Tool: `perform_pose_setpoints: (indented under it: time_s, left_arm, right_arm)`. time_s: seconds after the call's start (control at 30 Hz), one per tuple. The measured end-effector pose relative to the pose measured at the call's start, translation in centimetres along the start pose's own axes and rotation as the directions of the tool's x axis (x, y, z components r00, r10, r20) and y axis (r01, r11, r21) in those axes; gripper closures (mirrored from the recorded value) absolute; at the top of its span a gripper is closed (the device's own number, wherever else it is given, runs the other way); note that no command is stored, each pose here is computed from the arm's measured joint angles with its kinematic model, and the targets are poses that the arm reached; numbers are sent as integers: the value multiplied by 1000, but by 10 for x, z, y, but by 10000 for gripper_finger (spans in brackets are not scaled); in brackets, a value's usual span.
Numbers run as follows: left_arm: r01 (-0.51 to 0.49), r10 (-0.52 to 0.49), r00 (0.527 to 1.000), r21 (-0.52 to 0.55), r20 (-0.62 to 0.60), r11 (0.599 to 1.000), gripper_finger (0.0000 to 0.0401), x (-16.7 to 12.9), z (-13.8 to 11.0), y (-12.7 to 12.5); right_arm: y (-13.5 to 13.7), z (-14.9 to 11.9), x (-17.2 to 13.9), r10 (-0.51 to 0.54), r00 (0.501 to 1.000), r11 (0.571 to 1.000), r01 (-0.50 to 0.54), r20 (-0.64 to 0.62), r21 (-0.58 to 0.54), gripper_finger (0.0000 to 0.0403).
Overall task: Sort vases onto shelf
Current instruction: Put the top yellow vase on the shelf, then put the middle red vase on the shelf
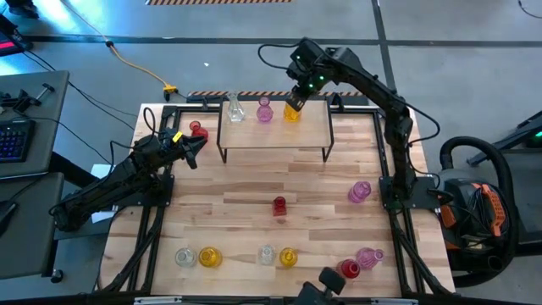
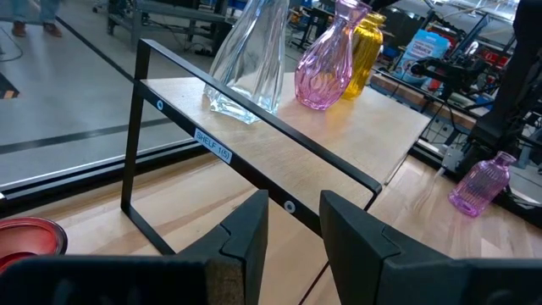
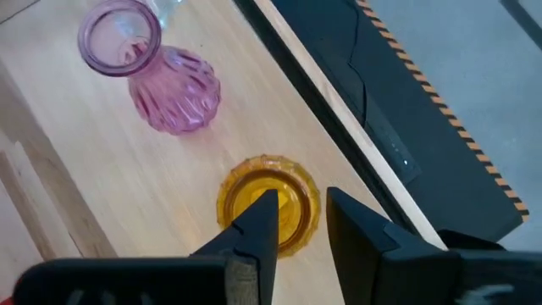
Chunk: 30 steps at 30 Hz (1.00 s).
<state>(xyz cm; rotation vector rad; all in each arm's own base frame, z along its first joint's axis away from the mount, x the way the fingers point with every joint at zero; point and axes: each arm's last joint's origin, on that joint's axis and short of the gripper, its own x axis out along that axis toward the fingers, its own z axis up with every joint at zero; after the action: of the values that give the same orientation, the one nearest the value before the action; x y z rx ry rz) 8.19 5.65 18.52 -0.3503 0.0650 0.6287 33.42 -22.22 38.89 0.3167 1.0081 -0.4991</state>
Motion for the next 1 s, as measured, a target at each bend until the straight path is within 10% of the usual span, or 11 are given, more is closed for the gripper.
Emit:
perform_pose_setpoints:
  time_s: [1.0]
  left_arm:
    - [0,0,1000,0,0,1000,300,0,0,0]
  right_arm:
    - [13,-65,-106,100,994,992,-102,-36,-71,320]
